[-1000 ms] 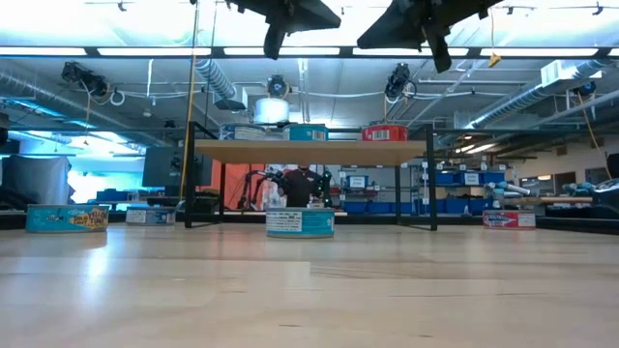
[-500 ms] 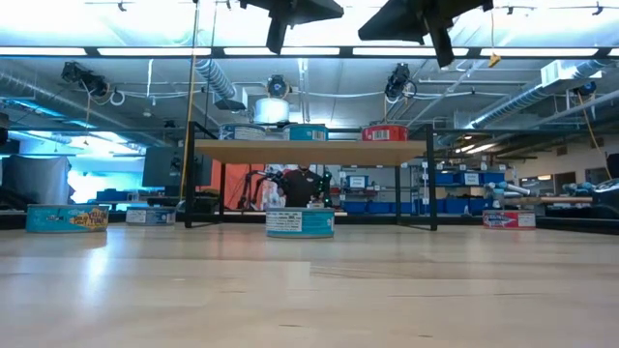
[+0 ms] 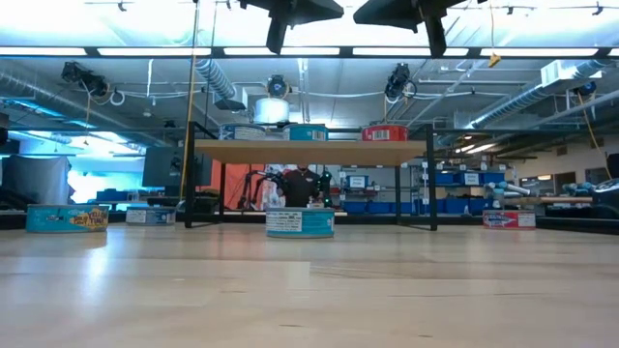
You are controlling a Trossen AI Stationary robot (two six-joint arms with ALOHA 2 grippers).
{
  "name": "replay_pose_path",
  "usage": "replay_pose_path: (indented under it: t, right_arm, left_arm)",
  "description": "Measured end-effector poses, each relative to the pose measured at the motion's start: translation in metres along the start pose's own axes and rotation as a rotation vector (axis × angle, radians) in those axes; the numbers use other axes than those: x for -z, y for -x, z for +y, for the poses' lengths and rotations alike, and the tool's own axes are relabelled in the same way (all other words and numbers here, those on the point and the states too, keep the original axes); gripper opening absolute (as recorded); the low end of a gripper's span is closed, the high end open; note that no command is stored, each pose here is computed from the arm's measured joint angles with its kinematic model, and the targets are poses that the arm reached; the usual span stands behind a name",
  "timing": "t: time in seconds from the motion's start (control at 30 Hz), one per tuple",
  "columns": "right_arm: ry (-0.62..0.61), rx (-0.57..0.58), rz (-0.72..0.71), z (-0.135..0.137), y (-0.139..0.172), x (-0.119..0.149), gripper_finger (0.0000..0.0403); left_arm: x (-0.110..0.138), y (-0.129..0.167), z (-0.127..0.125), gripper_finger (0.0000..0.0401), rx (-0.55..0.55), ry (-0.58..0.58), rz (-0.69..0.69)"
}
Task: Stack canned seafood by type on shelf
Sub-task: Stack the red tuna can on top of the other red tuna can on the shelf
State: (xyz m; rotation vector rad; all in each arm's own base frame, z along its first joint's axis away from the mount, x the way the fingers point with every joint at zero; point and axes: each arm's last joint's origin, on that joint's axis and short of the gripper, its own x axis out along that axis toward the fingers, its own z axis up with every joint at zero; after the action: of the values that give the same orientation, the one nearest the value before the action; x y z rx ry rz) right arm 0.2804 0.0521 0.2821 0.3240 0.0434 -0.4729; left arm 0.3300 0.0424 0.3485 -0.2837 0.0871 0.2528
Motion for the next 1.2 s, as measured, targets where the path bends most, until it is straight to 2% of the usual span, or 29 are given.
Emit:
replay_pose_path:
  t: [0.13,0.33,0.47,0.63,0.87,0.93,1.1,1.2]
  right_arm:
    - [0.073,-0.101,0.050,-0.002,-0.004,0.001,0.0004]
    - [0.062,-0.242,0.165,-0.006,-0.010,0.005,0.0003]
    - [0.108,-0.205,0.245,-0.014,-0.012,0.012,0.0003]
    - [0.108,-0.185,0.304,-0.019,-0.012,0.017,0.0003]
    - [0.043,-0.144,0.298,-0.020,-0.012,0.017,0.0004]
    - [0.033,-0.125,0.289,-0.020,-0.013,0.016,0.0004]
    - [0.022,-0.121,0.288,-0.022,-0.014,0.016,0.0004]
    - [0.032,-0.176,0.312,-0.021,-0.013,0.015,0.0004]
  left_arm:
    - [0.000,0.000,0.000,0.0016,0.000,0.000,0.000]
    - [0.000,0.000,0.000,0.0016,0.000,0.000,0.000]
    - [0.000,0.000,0.000,0.0016,0.000,0.000,0.000]
    - [-0.004,0.000,-0.001,0.0016,0.005,0.006,-0.038]
    - [-0.011,0.001,-0.003,0.0016,0.020,0.023,-0.111]
    - [-0.010,0.001,-0.001,0.0016,0.021,0.020,-0.094]
    - [0.000,0.000,-0.002,0.0004,0.214,-0.067,0.050]
    - [0.007,0.003,-0.006,0.0004,0.288,-0.077,0.144]
